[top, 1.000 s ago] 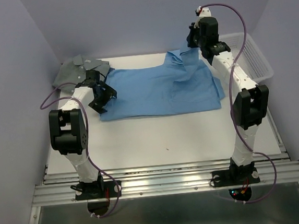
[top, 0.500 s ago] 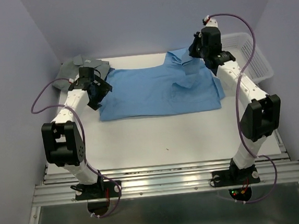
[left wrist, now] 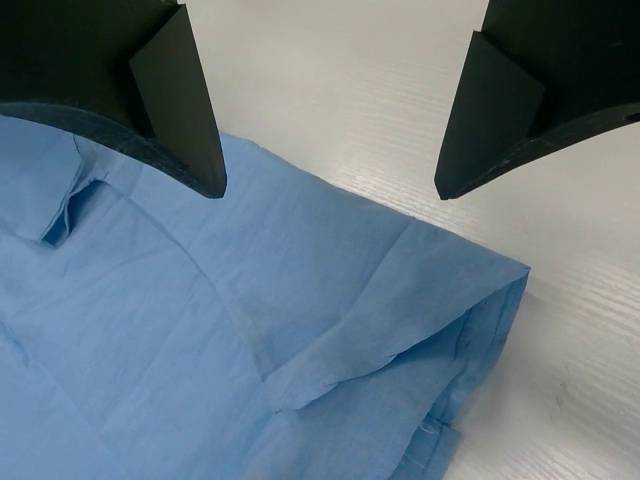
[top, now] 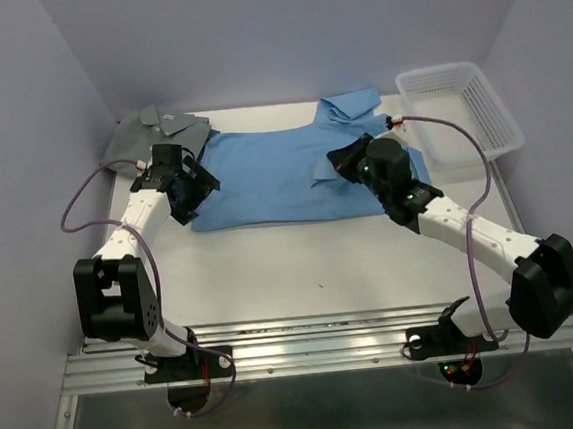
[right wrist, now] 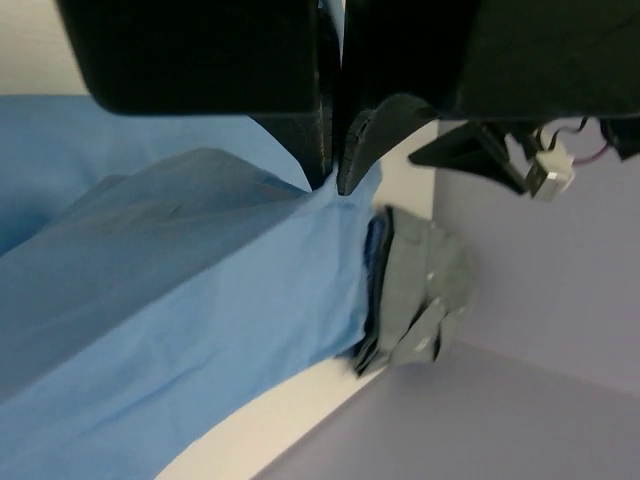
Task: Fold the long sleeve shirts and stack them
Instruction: Fold the shirt
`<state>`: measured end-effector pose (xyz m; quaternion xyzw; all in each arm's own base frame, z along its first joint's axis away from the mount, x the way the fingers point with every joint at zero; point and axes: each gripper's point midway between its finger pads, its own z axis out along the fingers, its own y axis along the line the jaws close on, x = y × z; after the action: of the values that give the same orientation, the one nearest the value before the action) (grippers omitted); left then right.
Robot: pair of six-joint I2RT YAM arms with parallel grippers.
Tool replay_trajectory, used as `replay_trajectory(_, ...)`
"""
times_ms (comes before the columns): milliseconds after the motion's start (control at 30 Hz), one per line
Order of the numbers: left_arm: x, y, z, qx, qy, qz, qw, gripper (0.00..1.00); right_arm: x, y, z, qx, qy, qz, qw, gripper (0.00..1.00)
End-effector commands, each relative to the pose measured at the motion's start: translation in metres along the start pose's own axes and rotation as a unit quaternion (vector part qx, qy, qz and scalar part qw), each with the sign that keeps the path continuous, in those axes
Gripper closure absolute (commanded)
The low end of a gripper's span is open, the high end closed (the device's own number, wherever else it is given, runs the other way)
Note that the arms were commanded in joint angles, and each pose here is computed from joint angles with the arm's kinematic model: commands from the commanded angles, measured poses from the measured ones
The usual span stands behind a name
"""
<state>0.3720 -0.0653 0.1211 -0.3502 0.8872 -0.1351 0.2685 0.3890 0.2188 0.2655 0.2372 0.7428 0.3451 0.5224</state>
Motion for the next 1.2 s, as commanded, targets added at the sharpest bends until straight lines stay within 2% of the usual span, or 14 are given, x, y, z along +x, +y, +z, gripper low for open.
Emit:
replay_trajectory(0, -0.002, -0.006, -0.022, 0.029, -0.018, 0.025, 0.999, 0.01, 0.003, 0.073, -0.004, -0.112, -0.053, 0.096, 0.988, 0.97)
replay_trajectory(100, 0.000, -0.004, -0.031, 0.037, -0.020, 0.035, 0.999, 0.01, 0.040, 0.092, -0.003, -0.144, -0.036, 0.109, 0.983, 0.97)
replay_trajectory(133, 0.000, -0.003, -0.035, 0.037, -0.022, 0.036, 0.998, 0.01, 0.049, 0.086, 0.004, -0.130, -0.047, 0.104, 0.985, 0.97)
replay_trajectory(300, 0.005, -0.009, -0.043, 0.067, -0.017, 0.046, 0.997, 0.01, 0.064, 0.101, 0.009, -0.134, -0.068, 0.103, 0.983, 0.97)
replay_trajectory(467, 0.013, -0.026, -0.046, 0.112, 0.008, 0.051, 0.992, 0.01, 0.091, 0.079, 0.022, -0.112, -0.077, 0.071, 0.988, 0.94)
replay_trajectory(500, 0.015, -0.026, -0.045, 0.114, 0.012, 0.051, 0.992, 0.01, 0.094, 0.081, 0.024, -0.125, -0.078, 0.080, 0.986, 0.94)
replay_trajectory(533, 0.016, -0.026, -0.045, 0.117, 0.013, 0.050, 0.992, 0.01, 0.118, 0.071, 0.031, -0.124, -0.060, 0.065, 0.988, 0.93)
replay_trajectory(600, 0.017, -0.027, -0.044, 0.121, 0.015, 0.049, 0.991, 0.01, 0.119, 0.087, 0.034, -0.171, -0.083, 0.063, 0.980, 0.93)
replay_trajectory(633, 0.019, -0.026, -0.044, 0.121, 0.017, 0.049, 0.991, 0.01, 0.142, 0.082, 0.042, -0.179, -0.076, 0.037, 0.980, 0.93)
replay_trajectory(667, 0.019, -0.025, -0.045, 0.119, 0.018, 0.048, 0.992, 0.01, 0.136, 0.104, 0.041, -0.210, -0.101, 0.033, 0.972, 0.93)
replay_trajectory(733, 0.020, -0.023, -0.047, 0.115, 0.017, 0.048, 0.992, 0.01, 0.148, 0.103, 0.057, -0.211, -0.105, 0.017, 0.972, 0.93)
replay_trajectory(800, 0.018, -0.016, -0.051, 0.102, 0.007, 0.047, 0.994, 0.01, 0.141, 0.123, 0.064, -0.226, -0.122, 0.026, 0.966, 0.93)
replay_trajectory(1067, -0.001, 0.010, -0.076, 0.064, -0.043, 0.040, 0.996, 0.01, 0.147, 0.149, 0.081, -0.251, -0.142, 0.047, 0.956, 0.92)
replay_trajectory(1167, -0.006, 0.013, -0.081, 0.062, -0.051, 0.041, 0.996, 0.01, 0.135, 0.157, 0.081, -0.256, -0.169, 0.050, 0.950, 0.92)
